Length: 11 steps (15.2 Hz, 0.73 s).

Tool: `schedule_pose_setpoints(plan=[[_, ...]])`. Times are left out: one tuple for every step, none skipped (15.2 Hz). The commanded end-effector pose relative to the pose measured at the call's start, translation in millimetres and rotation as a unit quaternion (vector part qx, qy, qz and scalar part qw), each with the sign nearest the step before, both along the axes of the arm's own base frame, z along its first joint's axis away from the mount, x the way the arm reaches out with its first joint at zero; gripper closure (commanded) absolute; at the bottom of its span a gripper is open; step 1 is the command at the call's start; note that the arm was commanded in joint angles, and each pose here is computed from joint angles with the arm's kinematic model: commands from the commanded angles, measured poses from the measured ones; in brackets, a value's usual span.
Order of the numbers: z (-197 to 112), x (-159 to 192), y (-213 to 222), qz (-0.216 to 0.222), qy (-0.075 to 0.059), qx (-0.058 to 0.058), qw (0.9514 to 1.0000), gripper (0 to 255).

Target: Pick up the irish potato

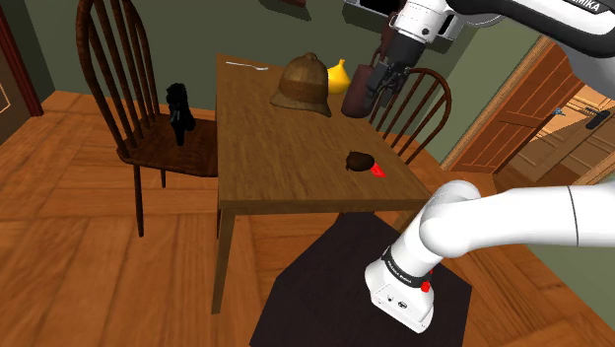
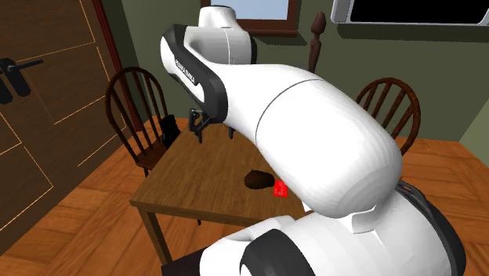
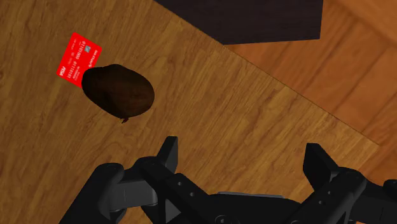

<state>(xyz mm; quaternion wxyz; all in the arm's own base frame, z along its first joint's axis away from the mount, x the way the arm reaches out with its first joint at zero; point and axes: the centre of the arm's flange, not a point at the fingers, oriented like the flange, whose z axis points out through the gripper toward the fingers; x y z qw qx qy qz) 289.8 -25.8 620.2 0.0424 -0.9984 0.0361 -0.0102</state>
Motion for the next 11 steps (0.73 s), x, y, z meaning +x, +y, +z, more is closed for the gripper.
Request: schedule_pose_setpoints(plan=[[0, 0, 0, 0.000, 0.000, 0.000, 1.0000, 0], [-8, -2, -13, 0.024, 0.005, 0.009, 0.9997, 0], [-15, -3, -26, 0.047, 0.011, 0.018, 0.9987, 0], [-24, -3, -39, 0.071, 0.016, 0.027, 0.9970, 0], [-32, -4, -52, 0.094, 0.022, 0.036, 0.9946, 0], [-40, -3, -64, 0.118, 0.027, 0.045, 0.9916, 0], [-49, -2, -77, 0.141, 0.033, 0.055, 0.9879, 0], [-58, -1, -89, 0.165, 0.038, 0.064, 0.9836, 0], [-67, 1, -101, 0.188, 0.044, 0.072, 0.9785, 0], [-77, 3, -113, 0.211, 0.049, 0.081, 0.9729, 0], [-87, 6, -124, 0.234, 0.054, 0.090, 0.9665, 0]])
